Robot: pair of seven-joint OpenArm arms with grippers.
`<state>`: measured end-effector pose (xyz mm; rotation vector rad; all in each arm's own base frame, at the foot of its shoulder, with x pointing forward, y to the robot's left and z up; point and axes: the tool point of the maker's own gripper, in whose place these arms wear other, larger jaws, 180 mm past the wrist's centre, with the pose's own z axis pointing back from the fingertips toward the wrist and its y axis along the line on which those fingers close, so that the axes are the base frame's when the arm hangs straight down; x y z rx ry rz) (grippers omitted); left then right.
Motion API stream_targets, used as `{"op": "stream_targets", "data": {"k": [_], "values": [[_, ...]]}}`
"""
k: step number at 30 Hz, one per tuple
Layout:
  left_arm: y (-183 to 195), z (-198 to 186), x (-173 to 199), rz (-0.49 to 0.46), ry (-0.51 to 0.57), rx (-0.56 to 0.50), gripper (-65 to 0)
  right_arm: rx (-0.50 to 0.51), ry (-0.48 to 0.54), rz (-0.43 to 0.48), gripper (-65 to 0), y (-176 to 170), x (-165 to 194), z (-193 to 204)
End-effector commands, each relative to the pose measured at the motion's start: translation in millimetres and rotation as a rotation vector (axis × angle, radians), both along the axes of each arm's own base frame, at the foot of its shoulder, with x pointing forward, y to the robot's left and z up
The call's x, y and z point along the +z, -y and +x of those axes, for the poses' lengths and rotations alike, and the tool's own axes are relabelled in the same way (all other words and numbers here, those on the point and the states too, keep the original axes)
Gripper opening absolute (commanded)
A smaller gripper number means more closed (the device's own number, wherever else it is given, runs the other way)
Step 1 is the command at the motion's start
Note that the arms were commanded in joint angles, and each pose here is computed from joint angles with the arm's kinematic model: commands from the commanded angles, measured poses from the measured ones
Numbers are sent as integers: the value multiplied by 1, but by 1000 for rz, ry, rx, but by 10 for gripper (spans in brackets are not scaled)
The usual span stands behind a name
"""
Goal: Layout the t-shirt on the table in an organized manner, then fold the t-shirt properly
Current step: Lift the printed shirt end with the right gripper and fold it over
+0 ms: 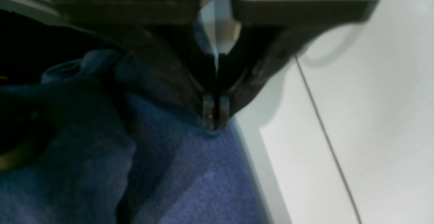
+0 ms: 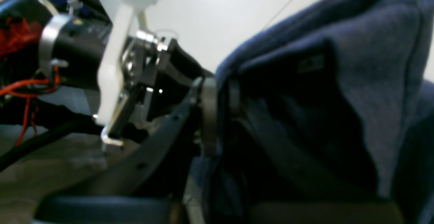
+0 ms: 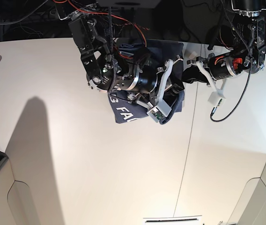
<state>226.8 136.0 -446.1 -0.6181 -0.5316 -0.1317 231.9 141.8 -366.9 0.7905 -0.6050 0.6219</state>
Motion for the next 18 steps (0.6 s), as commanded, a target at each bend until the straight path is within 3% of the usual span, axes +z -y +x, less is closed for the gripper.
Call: {"op": "stream_targets", "data": {"k": [1,5,8,10,18], "values": [[-2,10,10,-14,43,10,-650,-4,38,66,-650,-11,19,7],[-2,10,11,-15,43,10,-650,-3,45,74,-650,-14,21,8],[-2,10,11,-15,43,10,-650,-16,60,95,-486,-15,25,11],[-1,11,12,-27,47,14,-650,-18,62,114,-413,-17,28,11],[2,21,23,-79,97,50,-650,108,112,230,-404,-47,66,7]]}}
